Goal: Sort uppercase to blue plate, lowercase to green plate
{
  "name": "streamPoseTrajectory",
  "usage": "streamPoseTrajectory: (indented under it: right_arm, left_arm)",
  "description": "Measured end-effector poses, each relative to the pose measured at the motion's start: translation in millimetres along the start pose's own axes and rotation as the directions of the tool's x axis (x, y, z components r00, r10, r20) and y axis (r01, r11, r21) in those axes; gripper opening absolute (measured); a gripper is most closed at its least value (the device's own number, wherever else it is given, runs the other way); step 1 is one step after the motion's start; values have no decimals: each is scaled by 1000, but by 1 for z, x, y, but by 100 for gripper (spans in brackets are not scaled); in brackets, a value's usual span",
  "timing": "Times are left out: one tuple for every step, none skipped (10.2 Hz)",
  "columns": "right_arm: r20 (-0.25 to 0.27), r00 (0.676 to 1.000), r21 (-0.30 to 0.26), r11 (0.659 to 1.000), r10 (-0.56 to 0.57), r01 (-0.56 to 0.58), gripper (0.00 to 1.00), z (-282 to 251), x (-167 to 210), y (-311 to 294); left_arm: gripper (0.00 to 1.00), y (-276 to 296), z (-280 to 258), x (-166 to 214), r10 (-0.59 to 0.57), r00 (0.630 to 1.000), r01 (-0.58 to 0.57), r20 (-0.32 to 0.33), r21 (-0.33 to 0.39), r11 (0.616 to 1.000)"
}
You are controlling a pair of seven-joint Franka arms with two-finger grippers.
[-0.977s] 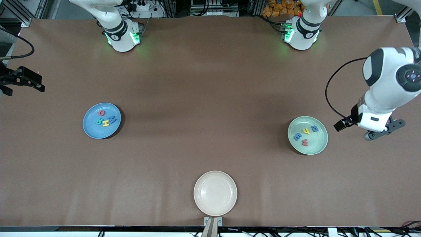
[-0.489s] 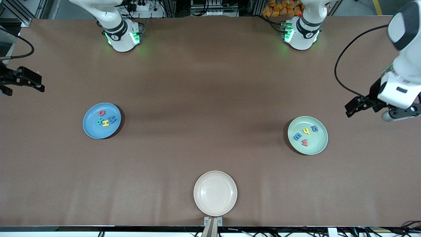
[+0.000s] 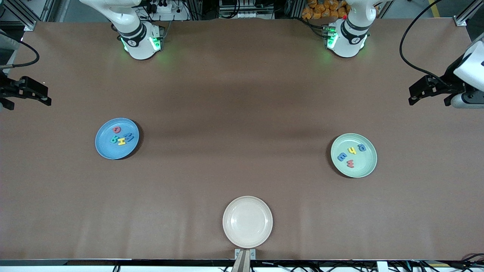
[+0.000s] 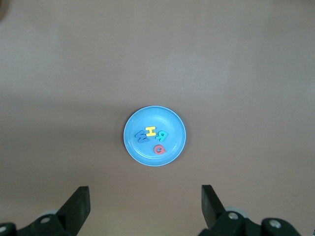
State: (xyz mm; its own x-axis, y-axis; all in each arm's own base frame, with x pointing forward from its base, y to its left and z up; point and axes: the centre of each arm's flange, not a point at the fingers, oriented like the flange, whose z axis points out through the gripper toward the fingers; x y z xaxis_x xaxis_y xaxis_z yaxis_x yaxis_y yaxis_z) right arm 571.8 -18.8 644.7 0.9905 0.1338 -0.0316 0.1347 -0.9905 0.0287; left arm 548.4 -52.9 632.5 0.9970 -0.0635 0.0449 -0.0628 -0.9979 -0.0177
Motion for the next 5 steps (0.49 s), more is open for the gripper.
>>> streamPoseTrajectory:
  right_arm:
    - [0, 1000, 0, 1000, 0, 0, 100, 0, 0, 0]
    - [0, 1000, 0, 1000, 0, 0, 100, 0, 0, 0]
    - [0, 1000, 0, 1000, 0, 0, 100, 0, 0, 0]
    - [0, 1000, 0, 1000, 0, 0, 100, 0, 0, 0]
    - [0, 1000, 0, 1000, 0, 0, 100, 0, 0, 0]
  left_arm:
    - [100, 4, -6, -2, 7, 1000, -7, 7, -1, 1000]
    - [100, 5, -9, -3, 11, 1000, -11, 9, -1, 1000]
    - [100, 8, -10, -3, 17, 1000, -17, 11, 0, 1000]
    - [100, 10, -8, -3, 25, 1000, -26, 15, 6, 1000]
    - [100, 11, -6, -2, 29, 999, -30, 19, 7, 1000]
